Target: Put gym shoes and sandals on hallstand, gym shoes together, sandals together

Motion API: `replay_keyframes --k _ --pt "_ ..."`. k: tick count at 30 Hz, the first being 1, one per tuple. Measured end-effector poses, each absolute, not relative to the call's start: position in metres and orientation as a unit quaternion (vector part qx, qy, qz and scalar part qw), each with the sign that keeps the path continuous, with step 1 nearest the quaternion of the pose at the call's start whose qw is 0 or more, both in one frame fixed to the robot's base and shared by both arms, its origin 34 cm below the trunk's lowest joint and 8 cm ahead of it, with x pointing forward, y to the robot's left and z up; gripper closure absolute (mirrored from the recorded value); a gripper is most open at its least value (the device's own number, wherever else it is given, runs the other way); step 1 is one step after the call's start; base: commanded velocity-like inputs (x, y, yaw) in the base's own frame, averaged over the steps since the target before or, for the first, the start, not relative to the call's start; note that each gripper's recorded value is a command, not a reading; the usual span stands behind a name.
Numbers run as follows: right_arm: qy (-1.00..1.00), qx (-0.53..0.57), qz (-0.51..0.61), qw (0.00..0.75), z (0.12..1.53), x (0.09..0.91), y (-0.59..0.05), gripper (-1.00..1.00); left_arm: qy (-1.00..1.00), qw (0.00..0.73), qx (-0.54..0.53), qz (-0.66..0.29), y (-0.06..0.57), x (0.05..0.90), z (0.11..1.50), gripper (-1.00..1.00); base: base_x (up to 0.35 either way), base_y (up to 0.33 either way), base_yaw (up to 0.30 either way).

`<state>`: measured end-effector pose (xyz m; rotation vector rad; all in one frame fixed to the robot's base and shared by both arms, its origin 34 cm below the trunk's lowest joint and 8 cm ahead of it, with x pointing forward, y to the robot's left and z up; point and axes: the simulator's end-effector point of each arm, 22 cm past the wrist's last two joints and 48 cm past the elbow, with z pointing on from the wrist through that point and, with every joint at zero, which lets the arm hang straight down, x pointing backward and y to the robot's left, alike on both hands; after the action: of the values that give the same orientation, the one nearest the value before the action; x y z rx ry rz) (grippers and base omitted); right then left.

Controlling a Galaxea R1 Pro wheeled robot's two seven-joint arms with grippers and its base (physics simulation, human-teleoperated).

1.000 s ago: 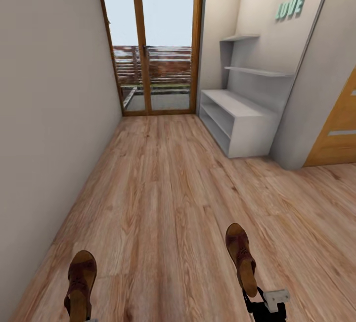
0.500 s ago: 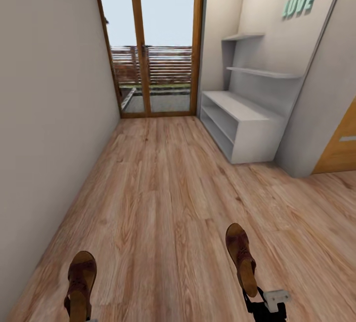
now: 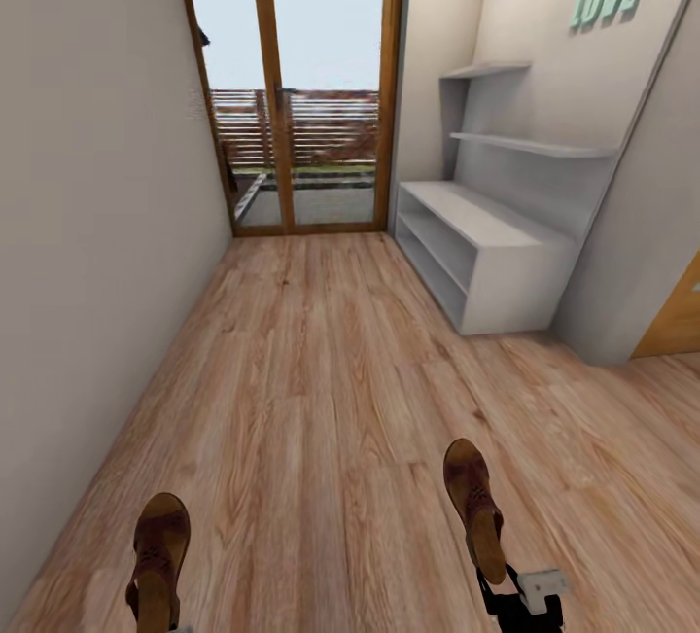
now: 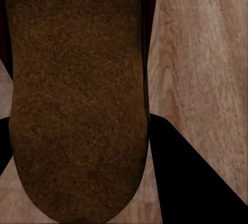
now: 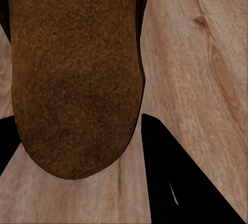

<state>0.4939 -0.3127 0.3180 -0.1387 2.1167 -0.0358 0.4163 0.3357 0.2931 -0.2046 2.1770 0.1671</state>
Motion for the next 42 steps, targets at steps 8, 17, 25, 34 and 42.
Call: replay_keyframes --k 8,17,25,34,42 --pt "0.871 -0.057 -0.014 0.488 0.318 0.4939 -0.3124 1.0 0.883 0.458 -0.083 0.068 0.3358 0.4169 0.2936 1.0 0.34 0.003 0.0" --pt "0.871 -0.057 -0.014 0.488 0.3177 0.4938 -0.3123 1.0 0.883 0.457 -0.083 0.068 0.336 0.4169 0.2935 1.0 0.34 0.089 0.058" --pt "0.871 -0.056 -0.014 0.487 0.3171 0.4934 -0.3125 1.0 0.883 0.457 -0.083 0.068 0.3359 0.4165 0.293 1.0 0.34 0.1 0.057" --pt "0.871 -0.056 -0.014 0.487 0.317 0.4933 -0.3125 1.0 0.883 0.457 -0.083 0.068 0.3359 0.4165 0.293 1.0 0.34 0.1 0.005" --pt "0.871 -0.055 -0.015 0.487 0.3172 0.4934 -0.3137 1.0 0.883 0.457 -0.083 0.068 0.3358 0.4167 0.2931 1.0 0.34 0.096 0.0"
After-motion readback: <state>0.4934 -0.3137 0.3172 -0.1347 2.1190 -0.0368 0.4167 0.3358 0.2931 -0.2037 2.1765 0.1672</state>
